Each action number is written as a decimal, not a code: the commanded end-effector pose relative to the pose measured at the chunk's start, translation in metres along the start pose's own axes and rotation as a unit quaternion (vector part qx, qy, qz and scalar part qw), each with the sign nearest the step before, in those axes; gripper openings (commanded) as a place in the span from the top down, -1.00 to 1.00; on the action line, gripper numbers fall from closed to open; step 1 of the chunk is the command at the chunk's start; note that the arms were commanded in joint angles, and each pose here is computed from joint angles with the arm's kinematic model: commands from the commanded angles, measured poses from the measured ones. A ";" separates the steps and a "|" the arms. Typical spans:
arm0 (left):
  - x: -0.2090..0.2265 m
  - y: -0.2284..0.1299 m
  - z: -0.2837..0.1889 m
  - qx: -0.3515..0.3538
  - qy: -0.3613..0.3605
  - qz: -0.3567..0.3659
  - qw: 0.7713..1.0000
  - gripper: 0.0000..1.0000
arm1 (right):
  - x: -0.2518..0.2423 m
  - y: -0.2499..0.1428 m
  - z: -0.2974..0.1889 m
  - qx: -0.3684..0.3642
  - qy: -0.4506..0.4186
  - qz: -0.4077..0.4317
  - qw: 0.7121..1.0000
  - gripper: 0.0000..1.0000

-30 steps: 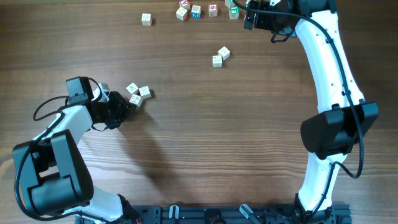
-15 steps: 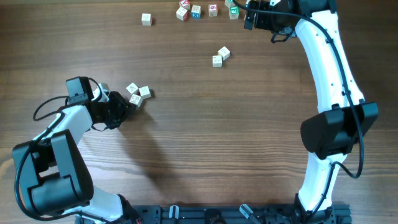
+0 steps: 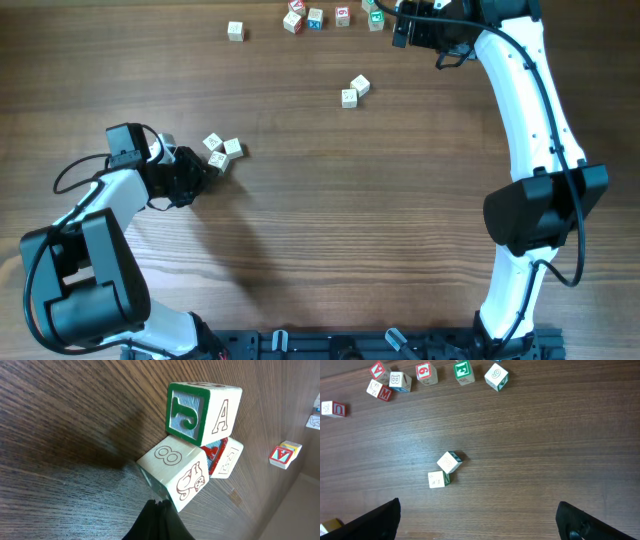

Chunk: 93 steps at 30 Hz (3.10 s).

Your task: Form a circle

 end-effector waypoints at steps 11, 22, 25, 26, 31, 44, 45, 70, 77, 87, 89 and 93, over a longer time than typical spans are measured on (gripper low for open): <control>0.008 -0.026 0.000 0.049 0.014 -0.038 0.998 0.92 | 0.002 0.008 -0.019 -0.024 0.002 0.000 1.000 -1.00; -0.033 0.022 -0.090 -0.145 0.002 0.042 0.989 0.92 | 0.002 0.008 -0.019 -0.024 0.003 0.000 1.000 -0.99; -0.044 0.045 -0.108 -0.213 0.003 0.072 0.974 0.92 | 0.002 0.008 -0.019 -0.025 0.003 -0.001 1.000 -1.00; -0.044 0.051 -0.110 -0.227 0.008 0.075 0.971 0.92 | 0.002 0.008 -0.019 -0.024 0.003 -0.001 1.000 -1.00; -0.033 0.075 -0.103 -0.261 0.035 0.075 0.962 0.92 | 0.002 0.008 -0.019 -0.024 0.003 0.000 1.000 -0.99; -0.010 0.089 -0.048 -0.216 0.019 0.064 0.974 0.92 | 0.002 0.008 -0.019 -0.024 0.003 -0.001 1.000 -0.99; -0.010 0.091 -0.047 -0.219 0.017 0.065 0.973 0.92 | 0.002 0.008 -0.019 -0.024 0.003 -0.001 1.000 -0.99; -0.024 0.100 -0.030 -0.223 -0.032 0.056 0.973 0.92 | 0.002 0.008 -0.019 -0.024 0.003 -0.001 1.000 -1.00; -0.050 0.087 -0.012 -0.194 -0.074 0.072 0.976 0.92 | 0.002 0.008 -0.019 -0.024 0.003 -0.001 1.000 -0.99; -0.072 0.076 -0.013 -0.164 -0.131 0.101 0.972 0.92 | 0.002 0.008 -0.019 -0.024 0.003 0.000 1.000 -1.00; -0.069 0.074 -0.012 -0.160 -0.125 0.108 0.973 0.92 | 0.002 0.008 -0.019 -0.024 0.003 -0.001 1.000 -0.99; -0.051 0.090 -0.020 -0.192 -0.095 0.093 0.972 0.92 | 0.002 0.008 -0.019 -0.024 0.003 -0.001 1.000 -0.99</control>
Point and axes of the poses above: each gripper's point midway between its finger pads, its own z axis out along the fingers, its own x axis along the line the jaws close on, y = z × x, the point moved 1 cm from there along -z, back along the fingers, and after that the axes turned 7 degrees about z, right-handed, at the moved point
